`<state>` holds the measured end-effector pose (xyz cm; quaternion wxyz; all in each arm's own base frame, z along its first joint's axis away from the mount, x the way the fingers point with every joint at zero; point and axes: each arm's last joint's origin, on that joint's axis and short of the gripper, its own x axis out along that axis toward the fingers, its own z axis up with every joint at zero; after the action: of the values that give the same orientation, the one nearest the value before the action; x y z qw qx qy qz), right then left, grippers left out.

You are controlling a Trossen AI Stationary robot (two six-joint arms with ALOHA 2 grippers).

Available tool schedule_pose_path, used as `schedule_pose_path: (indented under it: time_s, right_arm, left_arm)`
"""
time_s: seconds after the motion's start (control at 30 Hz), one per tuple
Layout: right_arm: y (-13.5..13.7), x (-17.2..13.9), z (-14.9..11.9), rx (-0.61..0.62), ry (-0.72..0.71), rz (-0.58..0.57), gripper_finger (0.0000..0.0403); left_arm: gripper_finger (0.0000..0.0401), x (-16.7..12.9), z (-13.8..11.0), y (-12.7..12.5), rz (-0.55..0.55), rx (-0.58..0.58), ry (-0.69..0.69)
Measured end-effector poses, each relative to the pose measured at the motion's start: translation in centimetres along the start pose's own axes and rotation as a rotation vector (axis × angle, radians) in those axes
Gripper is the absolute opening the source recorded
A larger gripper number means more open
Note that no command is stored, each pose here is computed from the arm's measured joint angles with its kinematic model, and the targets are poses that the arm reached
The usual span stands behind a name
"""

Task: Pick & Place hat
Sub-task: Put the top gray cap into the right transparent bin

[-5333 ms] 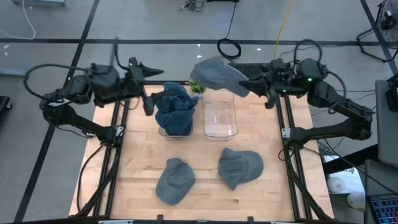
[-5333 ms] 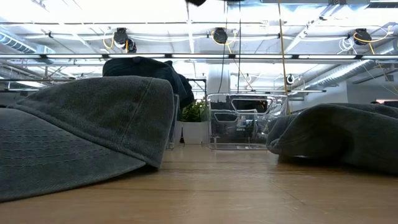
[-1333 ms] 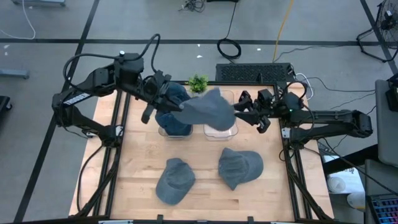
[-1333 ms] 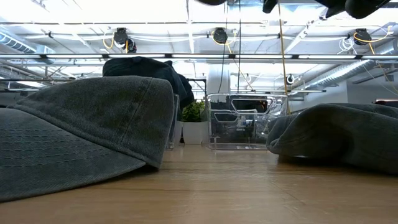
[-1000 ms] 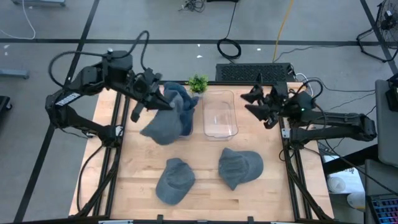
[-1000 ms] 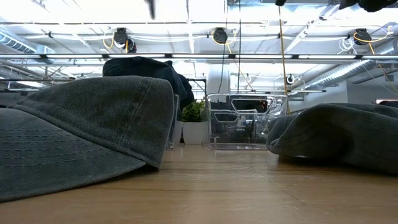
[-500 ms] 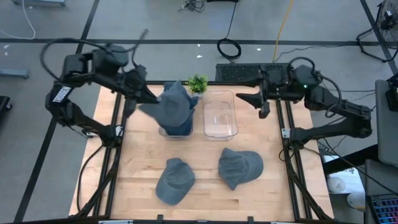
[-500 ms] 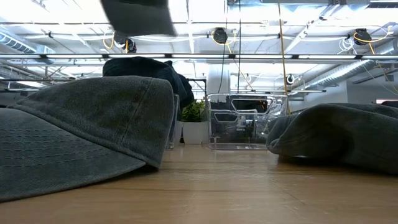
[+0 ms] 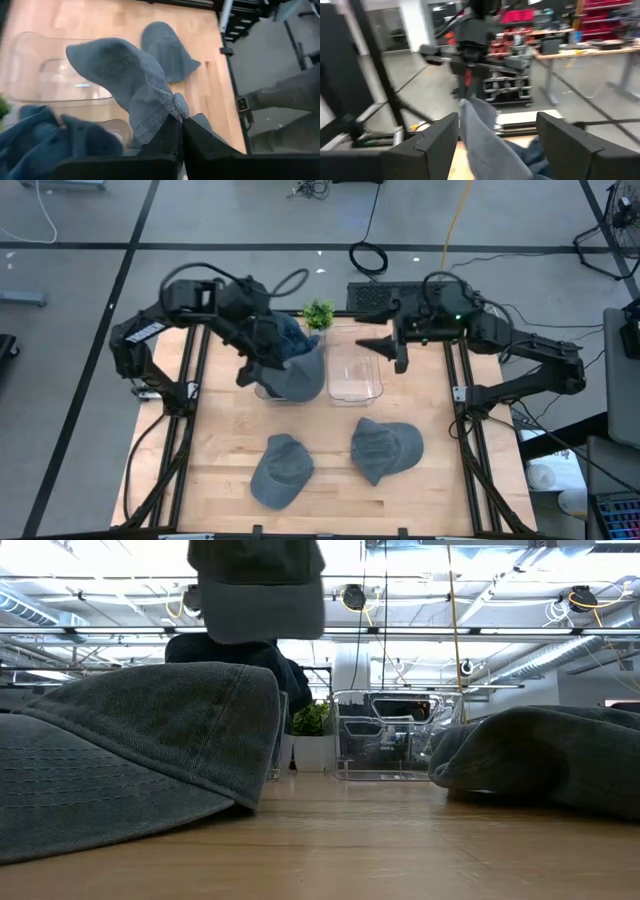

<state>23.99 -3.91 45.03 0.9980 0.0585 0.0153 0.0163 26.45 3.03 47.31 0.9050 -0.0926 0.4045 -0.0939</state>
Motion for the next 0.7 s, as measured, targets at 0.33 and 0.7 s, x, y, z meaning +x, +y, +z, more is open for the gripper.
schedule_pose_path:
  time_s: [0.33,0.7]
  right_arm:
    - [1.4,4.7,-2.2,0.071,0.042,0.127,0.0256]
    - [2.4,7.7,-3.8,0.085,0.046,0.176,0.0256]
  left_arm:
    - [0.0003,2.0,1.1,-0.2,-0.034,0.031,-0.017]
    - [0.0003,3.2,1.9,-1.0,-0.105,0.067,-0.052]
